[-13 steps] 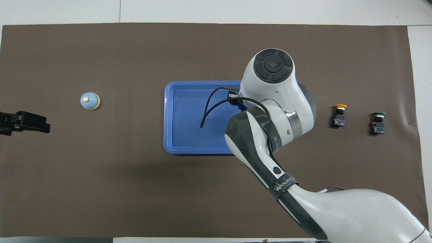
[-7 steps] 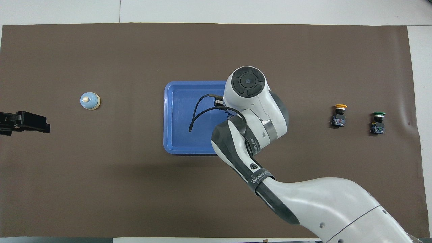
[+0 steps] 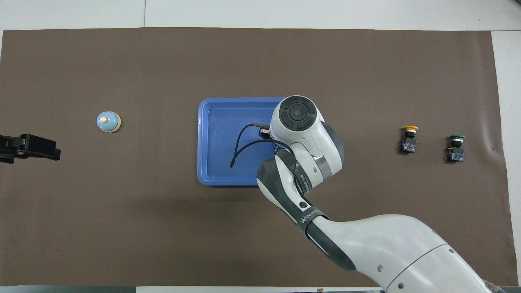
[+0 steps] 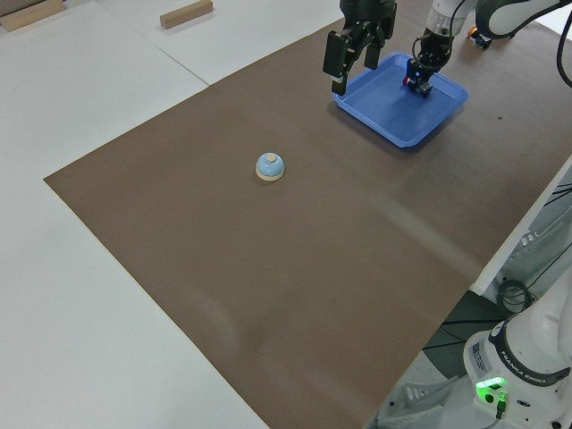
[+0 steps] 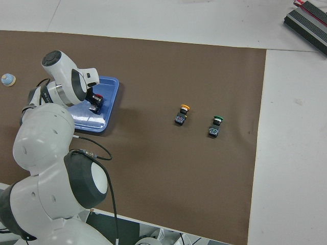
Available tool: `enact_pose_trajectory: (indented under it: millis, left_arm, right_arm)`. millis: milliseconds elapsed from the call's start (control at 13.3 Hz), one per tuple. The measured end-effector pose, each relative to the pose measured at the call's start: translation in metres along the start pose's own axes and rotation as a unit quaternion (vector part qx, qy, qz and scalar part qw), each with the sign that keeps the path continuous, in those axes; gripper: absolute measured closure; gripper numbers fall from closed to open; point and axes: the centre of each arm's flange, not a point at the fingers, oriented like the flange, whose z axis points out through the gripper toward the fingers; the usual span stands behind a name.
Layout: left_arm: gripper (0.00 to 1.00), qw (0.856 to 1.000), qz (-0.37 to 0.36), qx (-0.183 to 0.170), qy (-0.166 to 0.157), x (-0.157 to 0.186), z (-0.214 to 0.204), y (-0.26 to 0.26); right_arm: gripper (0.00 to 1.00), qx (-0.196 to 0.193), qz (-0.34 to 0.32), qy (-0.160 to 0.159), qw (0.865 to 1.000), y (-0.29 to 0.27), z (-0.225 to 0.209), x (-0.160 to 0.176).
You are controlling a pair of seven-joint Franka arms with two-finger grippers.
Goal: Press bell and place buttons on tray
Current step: 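Carry the red button into the blue tray with the right gripper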
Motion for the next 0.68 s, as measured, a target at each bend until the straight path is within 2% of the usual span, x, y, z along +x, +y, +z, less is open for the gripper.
enact_pose_trajectory:
  millis: [150, 225, 525, 601, 676]
  left_arm:
    - [0.00, 1.000, 0.000, 0.000, 0.000, 0.000, 0.000, 0.000]
    - [0.00, 1.000, 0.000, 0.000, 0.000, 0.000, 0.000, 0.000]
    - [0.00, 1.000, 0.000, 0.000, 0.000, 0.000, 0.000, 0.000]
    - [0.00, 1.000, 0.000, 0.000, 0.000, 0.000, 0.000, 0.000]
    - [0.00, 1.000, 0.000, 0.000, 0.000, 0.000, 0.000, 0.000]
  right_arm:
    - [0.59, 0.001, 0.014, 0.001, 1.000, 0.001, -0.001, 0.000]
    - [0.54, 0.001, 0.028, 0.001, 1.000, 0.001, -0.002, 0.000]
    - [0.05, 0.005, 0.061, 0.008, 0.998, 0.008, -0.028, 0.011]
    - [0.00, 0.006, 0.069, 0.010, 0.998, 0.017, -0.045, 0.020]
    - [0.00, 0.007, 0.076, 0.013, 0.997, 0.031, -0.067, 0.031]
